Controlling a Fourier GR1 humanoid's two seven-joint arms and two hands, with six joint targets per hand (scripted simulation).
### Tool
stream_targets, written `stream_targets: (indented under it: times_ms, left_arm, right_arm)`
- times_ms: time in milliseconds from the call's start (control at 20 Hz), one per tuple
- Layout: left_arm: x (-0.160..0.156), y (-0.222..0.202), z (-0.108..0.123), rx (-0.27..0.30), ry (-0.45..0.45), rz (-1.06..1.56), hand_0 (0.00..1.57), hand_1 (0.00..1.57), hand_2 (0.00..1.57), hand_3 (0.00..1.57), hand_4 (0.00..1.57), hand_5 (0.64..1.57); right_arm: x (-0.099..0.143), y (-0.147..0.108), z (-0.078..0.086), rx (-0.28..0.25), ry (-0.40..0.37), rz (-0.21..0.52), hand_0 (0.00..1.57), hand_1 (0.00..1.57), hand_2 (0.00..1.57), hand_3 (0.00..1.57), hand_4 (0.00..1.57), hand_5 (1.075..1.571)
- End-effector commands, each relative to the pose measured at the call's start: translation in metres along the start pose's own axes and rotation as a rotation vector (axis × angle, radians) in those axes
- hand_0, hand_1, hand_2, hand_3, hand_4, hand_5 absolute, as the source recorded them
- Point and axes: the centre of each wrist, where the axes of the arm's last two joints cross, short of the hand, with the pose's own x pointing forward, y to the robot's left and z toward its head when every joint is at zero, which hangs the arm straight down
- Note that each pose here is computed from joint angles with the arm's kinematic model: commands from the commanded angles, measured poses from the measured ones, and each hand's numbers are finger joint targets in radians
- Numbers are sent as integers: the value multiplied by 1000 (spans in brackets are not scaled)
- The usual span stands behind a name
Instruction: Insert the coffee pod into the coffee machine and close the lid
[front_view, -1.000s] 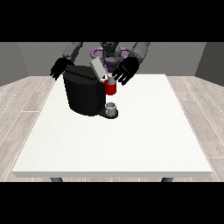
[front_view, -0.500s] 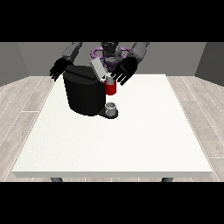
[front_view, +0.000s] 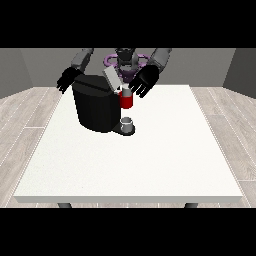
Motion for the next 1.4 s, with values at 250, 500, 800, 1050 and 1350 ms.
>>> stream_targets:
  times_ms: [250,500,800,1050,1350]
  left_arm:
    - [10,-16,-4,-12,-14,-22,1050,1050,1119,962,364,1571]
    - [-9,-1,4,-19,-17,-52,912,912,1022,865,363,1571]
    - [0,17,2,-59,-43,-152,0,0,0,0,0,1571]
    - [7,3,-2,-66,-39,-124,0,0,0,0,0,1571]
    - [-8,-7,5,-108,-4,-113,0,0,0,0,0,1571]
  right_arm:
    - [1,-1,-3,26,21,-3,0,0,0,0,459,1571]
    - [-10,0,9,7,12,-8,0,0,0,0,413,1571]
    - [-5,2,-3,-30,-19,9,0,0,0,0,348,1571]
    - [3,-2,-10,-22,-5,16,0,0,0,0,378,1571]
    - [-17,8,12,-28,64,-6,0,0,0,0,381,1571]
